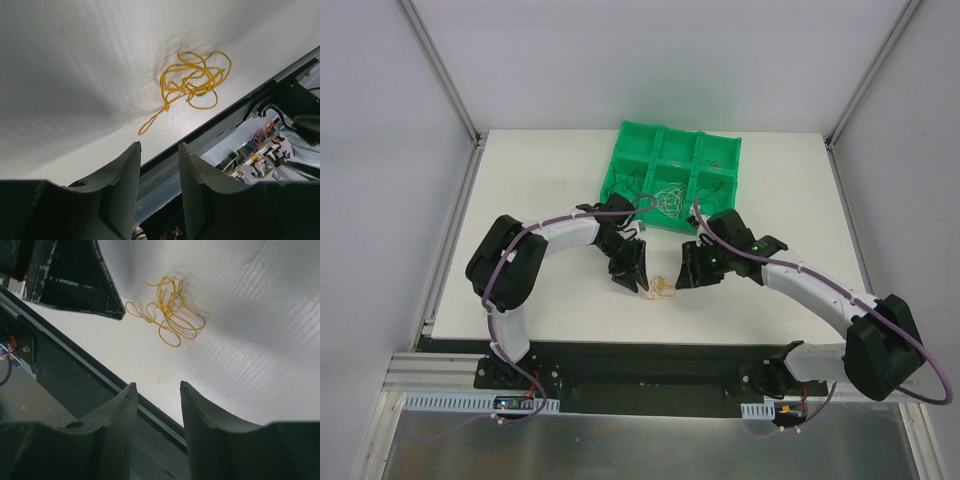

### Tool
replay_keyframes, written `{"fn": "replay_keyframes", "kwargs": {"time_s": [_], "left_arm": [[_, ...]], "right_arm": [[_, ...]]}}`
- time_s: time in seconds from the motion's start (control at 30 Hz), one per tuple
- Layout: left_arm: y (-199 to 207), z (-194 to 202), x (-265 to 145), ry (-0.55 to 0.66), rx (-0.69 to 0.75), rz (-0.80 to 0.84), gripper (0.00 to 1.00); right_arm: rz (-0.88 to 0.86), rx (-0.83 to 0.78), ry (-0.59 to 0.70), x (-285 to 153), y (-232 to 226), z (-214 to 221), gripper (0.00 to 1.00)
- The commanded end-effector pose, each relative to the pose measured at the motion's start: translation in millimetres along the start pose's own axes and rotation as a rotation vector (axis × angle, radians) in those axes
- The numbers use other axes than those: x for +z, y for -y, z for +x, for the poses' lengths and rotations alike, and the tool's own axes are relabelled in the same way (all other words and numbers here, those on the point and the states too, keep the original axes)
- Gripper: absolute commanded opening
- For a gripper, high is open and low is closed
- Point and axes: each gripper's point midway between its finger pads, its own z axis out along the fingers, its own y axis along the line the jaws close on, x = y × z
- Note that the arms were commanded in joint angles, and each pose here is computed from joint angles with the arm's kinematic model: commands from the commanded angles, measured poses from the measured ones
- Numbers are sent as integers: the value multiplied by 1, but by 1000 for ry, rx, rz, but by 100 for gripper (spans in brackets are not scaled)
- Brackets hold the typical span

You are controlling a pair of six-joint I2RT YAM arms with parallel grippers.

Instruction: Untangle the cables

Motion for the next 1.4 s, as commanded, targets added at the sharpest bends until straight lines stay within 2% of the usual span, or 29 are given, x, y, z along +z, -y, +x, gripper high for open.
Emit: {"fn": "replay_keyframes", "kwargs": {"time_s": [0.0, 0.27, 0.43, 0.67, 0.73, 0.83, 1.07, 1.23, 1.37], "left_arm": [[14, -21, 4, 51, 27, 9, 35], [15, -33, 23, 39, 47, -22, 36], [14, -36, 30, 36, 51, -35, 31], [10, -37, 33, 41, 64, -56, 12], [9, -39, 33, 46, 76, -60, 0], [17, -40, 24, 74, 109, -52, 0], [64, -23, -31, 177, 188, 64, 0], [89, -6, -64, 220, 199, 146, 0], [102, 3, -79, 235, 137, 182, 0]], "right_arm": [[10, 24, 46, -10, 3, 5, 42], [21, 34, 54, -16, 8, 16, 41], [29, 25, 54, -19, 10, 15, 40], [24, 17, 46, -20, 10, 15, 40], [12, 9, 36, -18, 8, 16, 40], [-17, -12, 26, -18, 4, 15, 44], [-123, -84, 26, -19, -16, 6, 63], [-180, -71, 120, -24, -34, -21, 67], [-255, -89, 326, -52, -59, -54, 71]]}}
